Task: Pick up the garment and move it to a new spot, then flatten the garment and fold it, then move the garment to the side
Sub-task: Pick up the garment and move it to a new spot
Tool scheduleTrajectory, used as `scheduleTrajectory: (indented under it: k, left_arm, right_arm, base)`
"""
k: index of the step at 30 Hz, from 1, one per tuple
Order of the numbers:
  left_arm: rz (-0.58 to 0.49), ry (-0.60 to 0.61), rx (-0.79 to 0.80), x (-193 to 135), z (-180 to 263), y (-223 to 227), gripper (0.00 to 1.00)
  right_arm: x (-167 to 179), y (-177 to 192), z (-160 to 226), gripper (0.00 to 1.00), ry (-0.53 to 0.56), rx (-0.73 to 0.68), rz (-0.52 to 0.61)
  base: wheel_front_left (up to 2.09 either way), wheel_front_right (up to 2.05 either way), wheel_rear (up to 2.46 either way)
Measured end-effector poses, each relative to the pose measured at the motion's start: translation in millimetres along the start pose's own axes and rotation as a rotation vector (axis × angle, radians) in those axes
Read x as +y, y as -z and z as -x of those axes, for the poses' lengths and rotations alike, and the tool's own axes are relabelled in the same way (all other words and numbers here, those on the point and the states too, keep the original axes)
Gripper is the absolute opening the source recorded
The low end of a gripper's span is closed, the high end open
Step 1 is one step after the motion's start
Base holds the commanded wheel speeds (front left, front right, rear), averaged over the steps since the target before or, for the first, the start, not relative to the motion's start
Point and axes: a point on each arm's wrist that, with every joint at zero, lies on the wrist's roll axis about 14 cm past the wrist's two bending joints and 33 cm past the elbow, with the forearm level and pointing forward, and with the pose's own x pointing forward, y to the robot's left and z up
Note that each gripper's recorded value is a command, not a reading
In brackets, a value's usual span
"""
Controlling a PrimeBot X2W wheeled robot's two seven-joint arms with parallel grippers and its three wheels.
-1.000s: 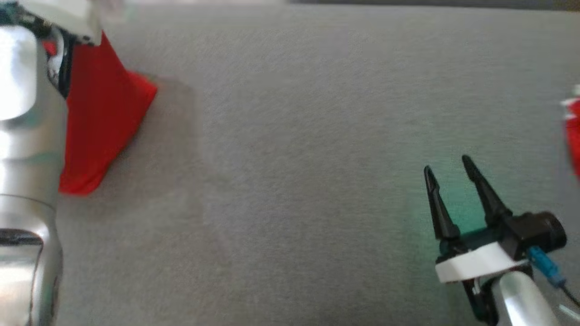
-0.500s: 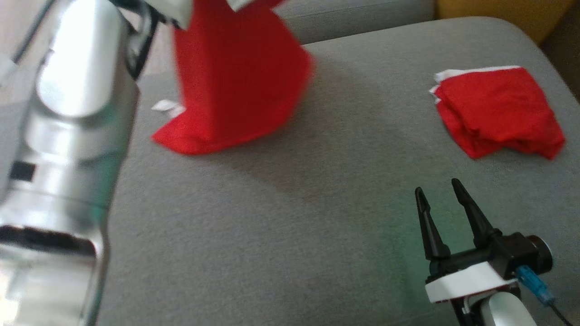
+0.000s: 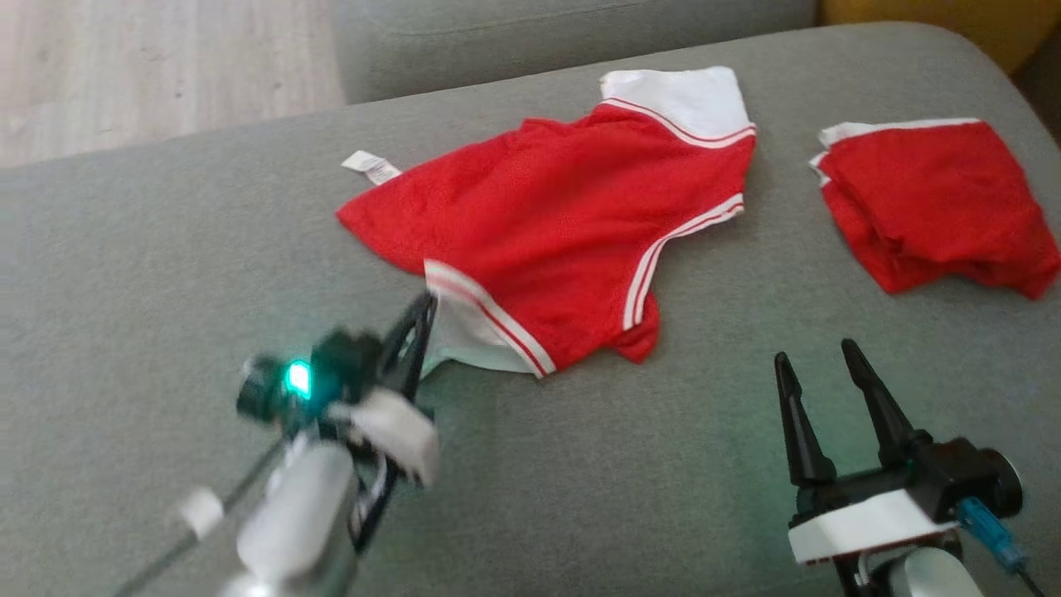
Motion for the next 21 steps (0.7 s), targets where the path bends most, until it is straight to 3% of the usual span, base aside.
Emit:
scheduleTrajectory:
  k: [1, 2, 3, 14, 21]
  left_arm:
    - [0.032, -0.021, 0.006, -0.6, 8.0, 10.1, 0.00]
    - [0.062, -0.038, 0.011, -1.7, 15.4, 18.3, 0.18]
    - [0.082, -0.058, 0.013, -2.2, 22.0, 24.4, 1.00]
    - [0.182, -0.330, -0.120, 23.5, 95.4, 18.1, 1.00]
    - [0.161, -0.488, -0.223, 40.9, 146.7, 0.6, 1.00]
  right_arm:
    - [1.6, 1.2, -0.8, 1.00, -0.005, 0.003, -0.002]
    - [3.5, 2.3, -1.8, 1.00, -0.012, 0.006, -0.004]
    - [5.9, 3.5, -2.3, 1.00, -0.019, 0.010, -0.007]
    - [25.4, 13.2, 6.8, 1.00, -0.074, 0.037, -0.022]
    - [32.7, 4.2, 5.4, 1.00, -0.099, 0.007, -0.012]
  base:
    - [0.00, 0.00, 0.00]
    - [0.00, 0.00, 0.00]
    - [0.00, 0.00, 0.00]
    - [0.00, 0.00, 0.00]
    - [0.00, 0.00, 0.00]
